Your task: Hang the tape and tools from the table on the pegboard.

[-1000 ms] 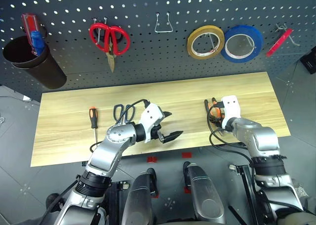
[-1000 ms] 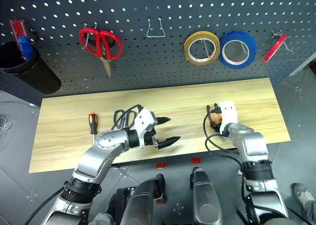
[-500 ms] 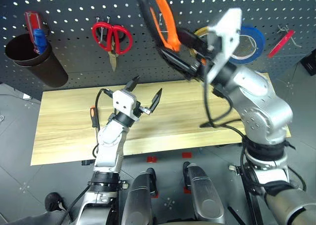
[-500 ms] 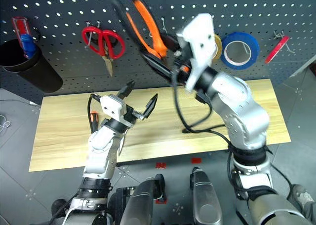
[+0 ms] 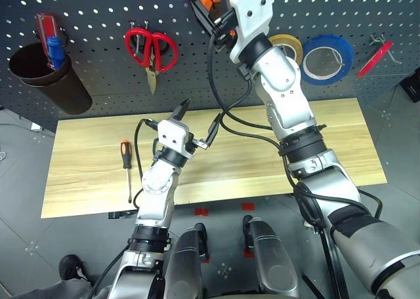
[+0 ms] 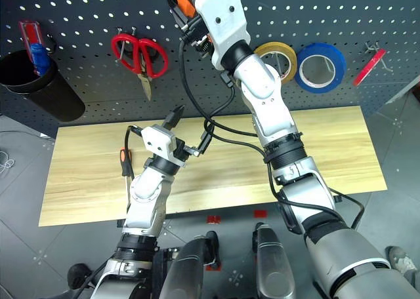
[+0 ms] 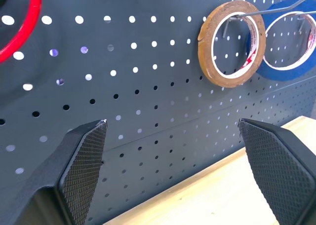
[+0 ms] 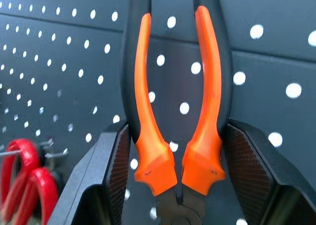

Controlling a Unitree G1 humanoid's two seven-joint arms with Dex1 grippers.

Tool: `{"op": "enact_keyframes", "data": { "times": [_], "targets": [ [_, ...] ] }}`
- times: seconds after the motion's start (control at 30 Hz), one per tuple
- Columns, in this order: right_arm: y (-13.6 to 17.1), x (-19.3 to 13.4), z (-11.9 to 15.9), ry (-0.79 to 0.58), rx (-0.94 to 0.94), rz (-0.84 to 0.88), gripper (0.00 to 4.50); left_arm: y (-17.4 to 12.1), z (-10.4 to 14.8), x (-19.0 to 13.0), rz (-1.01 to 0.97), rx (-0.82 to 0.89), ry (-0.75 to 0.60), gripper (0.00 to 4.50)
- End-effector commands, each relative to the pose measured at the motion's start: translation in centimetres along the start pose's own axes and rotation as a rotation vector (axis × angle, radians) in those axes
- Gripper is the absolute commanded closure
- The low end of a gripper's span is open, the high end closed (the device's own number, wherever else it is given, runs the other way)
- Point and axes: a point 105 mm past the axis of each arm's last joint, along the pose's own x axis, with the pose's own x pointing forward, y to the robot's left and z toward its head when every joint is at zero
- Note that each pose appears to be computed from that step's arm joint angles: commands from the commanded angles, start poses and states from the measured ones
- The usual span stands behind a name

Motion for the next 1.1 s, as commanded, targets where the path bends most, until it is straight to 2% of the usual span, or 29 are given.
{"op": "enact_keyframes", "data": {
  "times": [0.03,0.13,0.3,0.47,0.8,0.87,1.0,1.1],
  "targets": [
    [-1.8,0.9,1.9,-0.087,-0.015,-0.085,1.98,-0.3,1.2,0.0,0.003,0.016,-0.042,0.00],
    [-1.9,1.0,1.5,-0.078,0.002,-0.095,1.98,0.0,1.3,-0.1,0.012,0.027,-0.039,0.00],
    [-1.2,-0.2,-1.6,0.028,0.090,-0.095,1.98,0.7,1.0,-0.4,0.033,0.037,-0.006,0.00],
    [-0.3,-1.4,-3.2,0.088,0.131,-0.091,1.98,0.9,0.8,-0.7,0.040,0.043,0.019,0.00],
    [0.1,-2.4,-4.1,0.133,0.150,-0.104,1.98,1.1,0.7,-0.6,0.040,0.048,0.031,0.00],
    [-0.4,-2.5,-4.0,0.137,0.147,-0.133,1.25,1.1,0.6,-0.5,0.040,0.047,0.037,0.00],
    [-1.0,-2.2,-2.8,0.109,0.121,-0.141,0.11,1.6,0.3,-0.3,0.058,0.047,0.055,0.00],
    [-1.6,-2.1,-1.0,0.065,0.105,-0.148,0.02,2.0,-0.3,-0.4,0.079,0.026,0.106,0.00]
  ]
}}
